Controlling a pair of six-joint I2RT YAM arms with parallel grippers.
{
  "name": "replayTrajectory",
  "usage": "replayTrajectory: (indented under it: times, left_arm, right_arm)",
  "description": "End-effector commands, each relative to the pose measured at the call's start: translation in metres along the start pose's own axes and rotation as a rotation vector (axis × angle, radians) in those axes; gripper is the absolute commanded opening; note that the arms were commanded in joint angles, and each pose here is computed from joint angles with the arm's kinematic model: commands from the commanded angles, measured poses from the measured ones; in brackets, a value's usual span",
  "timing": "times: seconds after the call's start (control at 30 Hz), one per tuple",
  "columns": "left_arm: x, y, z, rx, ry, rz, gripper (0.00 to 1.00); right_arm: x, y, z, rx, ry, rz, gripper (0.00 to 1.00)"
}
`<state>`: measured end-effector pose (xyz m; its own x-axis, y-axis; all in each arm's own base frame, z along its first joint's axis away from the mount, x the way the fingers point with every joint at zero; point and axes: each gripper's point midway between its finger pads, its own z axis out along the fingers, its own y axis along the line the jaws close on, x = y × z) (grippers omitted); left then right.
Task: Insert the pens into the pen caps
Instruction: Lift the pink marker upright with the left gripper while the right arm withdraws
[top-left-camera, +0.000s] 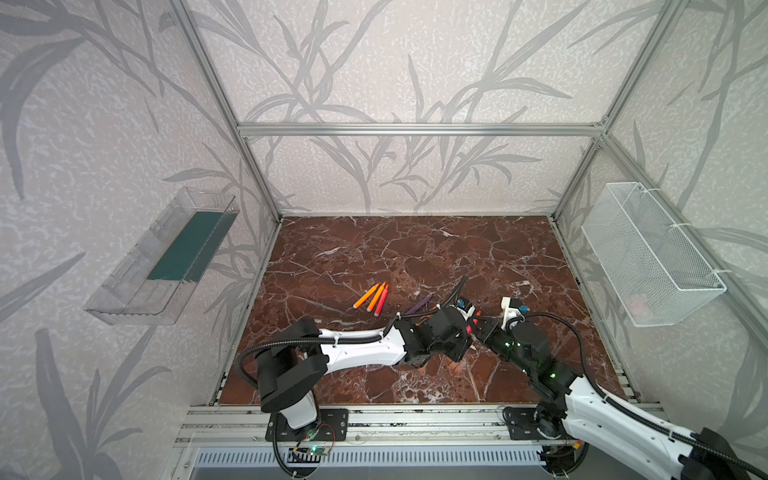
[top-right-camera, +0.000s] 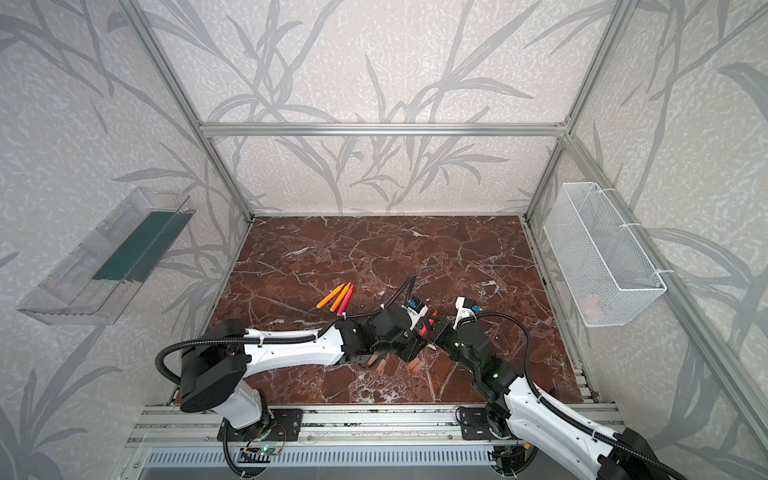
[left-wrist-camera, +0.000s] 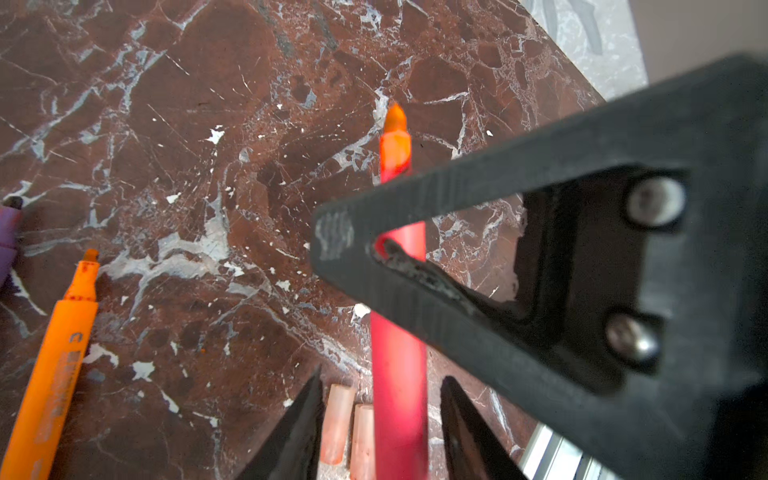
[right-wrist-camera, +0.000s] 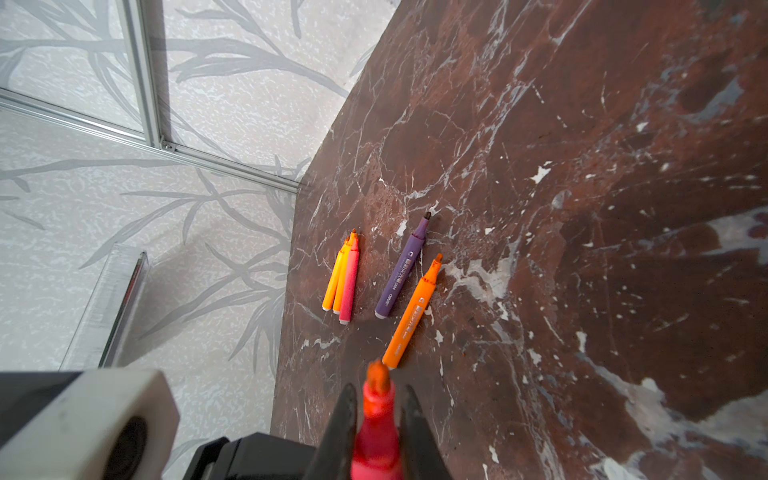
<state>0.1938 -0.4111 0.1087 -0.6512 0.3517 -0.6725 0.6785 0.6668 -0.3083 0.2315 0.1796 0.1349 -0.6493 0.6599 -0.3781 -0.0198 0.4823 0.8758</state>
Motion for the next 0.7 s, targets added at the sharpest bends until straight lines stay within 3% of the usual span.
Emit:
replayTrajectory:
  times: [0.0,0.37,0.43,0.5,0.57,0.67]
  left_arm:
    - [-0.009,-0.006,-0.006,0.024,-0.04,0.002,0.49]
    - [-0.009,-0.011,-0.006,0.057,-0.057,-0.002,0.46]
    - [-0.009,-0.013,-0.006,0.072,-0.06,-0.001,0.41]
    - [-0.01,-0.016,-0.007,0.088,-0.065,0.003,0.3]
    - [-0.012,-0.018,-0.007,0.103,-0.075,0.004,0.21]
    - [-0.017,-0.02,-0.011,0.121,-0.116,-0.002,0.15]
  right_arm:
    - [0.002,0.003,-0.005,-0.03,0.0,0.028,0.01]
    - [0.003,0.003,-0.015,-0.065,-0.01,0.072,0.0]
    - [0.003,0.001,-0.016,-0.067,-0.015,0.081,0.0]
    - [0.003,0.002,-0.017,-0.078,-0.015,0.086,0.0]
    - [0.002,0.004,-0.018,-0.088,-0.015,0.083,0.04]
    - [0.0,0.005,-0.022,-0.078,-0.023,0.063,0.23]
